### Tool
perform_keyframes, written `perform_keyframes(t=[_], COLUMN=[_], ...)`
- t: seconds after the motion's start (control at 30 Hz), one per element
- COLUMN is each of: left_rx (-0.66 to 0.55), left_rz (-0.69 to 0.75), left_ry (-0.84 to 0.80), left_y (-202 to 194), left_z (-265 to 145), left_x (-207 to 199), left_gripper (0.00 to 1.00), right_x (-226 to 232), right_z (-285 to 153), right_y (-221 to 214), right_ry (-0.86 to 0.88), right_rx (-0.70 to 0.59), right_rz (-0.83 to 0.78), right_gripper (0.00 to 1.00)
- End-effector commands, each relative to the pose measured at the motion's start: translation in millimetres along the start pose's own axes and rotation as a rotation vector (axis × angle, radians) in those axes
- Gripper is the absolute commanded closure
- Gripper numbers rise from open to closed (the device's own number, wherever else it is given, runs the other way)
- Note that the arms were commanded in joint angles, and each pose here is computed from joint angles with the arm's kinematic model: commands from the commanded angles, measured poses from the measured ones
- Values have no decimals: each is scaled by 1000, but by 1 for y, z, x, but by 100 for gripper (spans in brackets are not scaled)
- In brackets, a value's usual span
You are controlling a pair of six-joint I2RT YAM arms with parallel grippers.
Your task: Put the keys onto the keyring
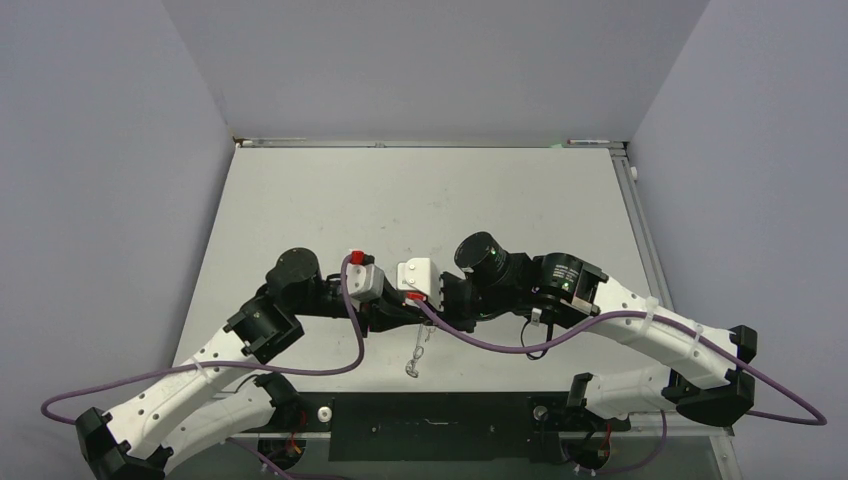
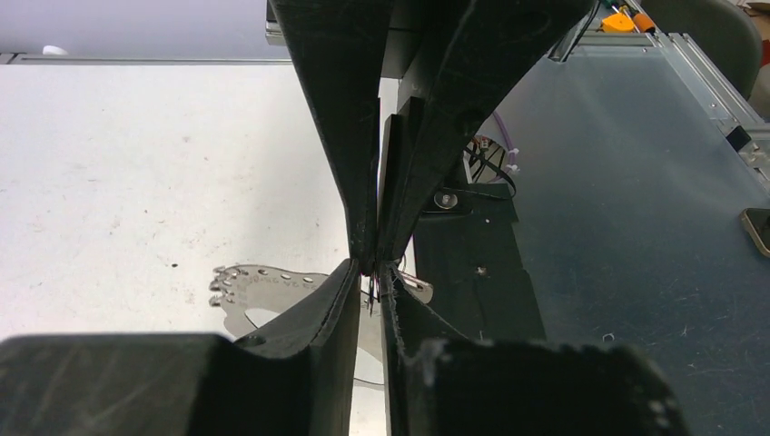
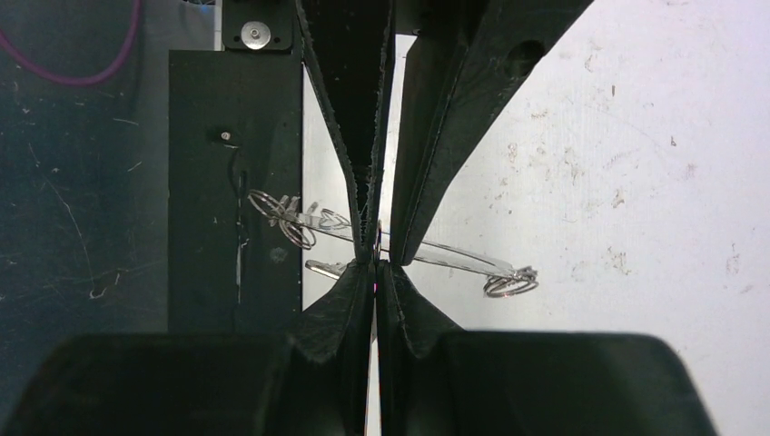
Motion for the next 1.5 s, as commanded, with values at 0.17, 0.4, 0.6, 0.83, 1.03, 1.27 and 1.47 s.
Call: perform_keyframes(t=[0.17, 0.4, 0.6, 0.83, 1.03, 1.27, 1.47], left_rx=[18, 19, 22, 23, -6, -91, -157], left_rz=[9, 14, 15, 42, 121, 160, 169], left_ry=[34, 37, 41, 19, 133, 172, 178], left_y=[0, 0, -1, 0, 8, 17, 23], left_z=[1, 1, 1, 2, -5, -11, -16], left_x=[4, 5, 6, 5, 9, 9, 8], left_gripper=[77, 81, 87, 100, 100, 100, 100], right_x=[-6, -5, -4, -3, -4, -4, -2], right_z=[-12, -12, -13, -10, -16, -29, -47], right_y=[22, 22, 23, 24, 25, 28, 29], right_ry=[-64, -61, -60, -52, -99, -178, -258], right_rx=[-113, -119, -131, -140, -185, -279, -403], right_rz=[-52, -50, -52, -57, -60, -65, -70], right_gripper=[95, 95, 95, 95, 88, 57, 57])
Point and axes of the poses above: each gripper's point midway between its finger pads, its own z axis out along the fingers, its own x axis along the line the jaws close on, y = z × x, the point moved 10 cm from there along -z, back along the fingers, and after that the axes turned 3 degrees about -z, right-handed, at the moved point
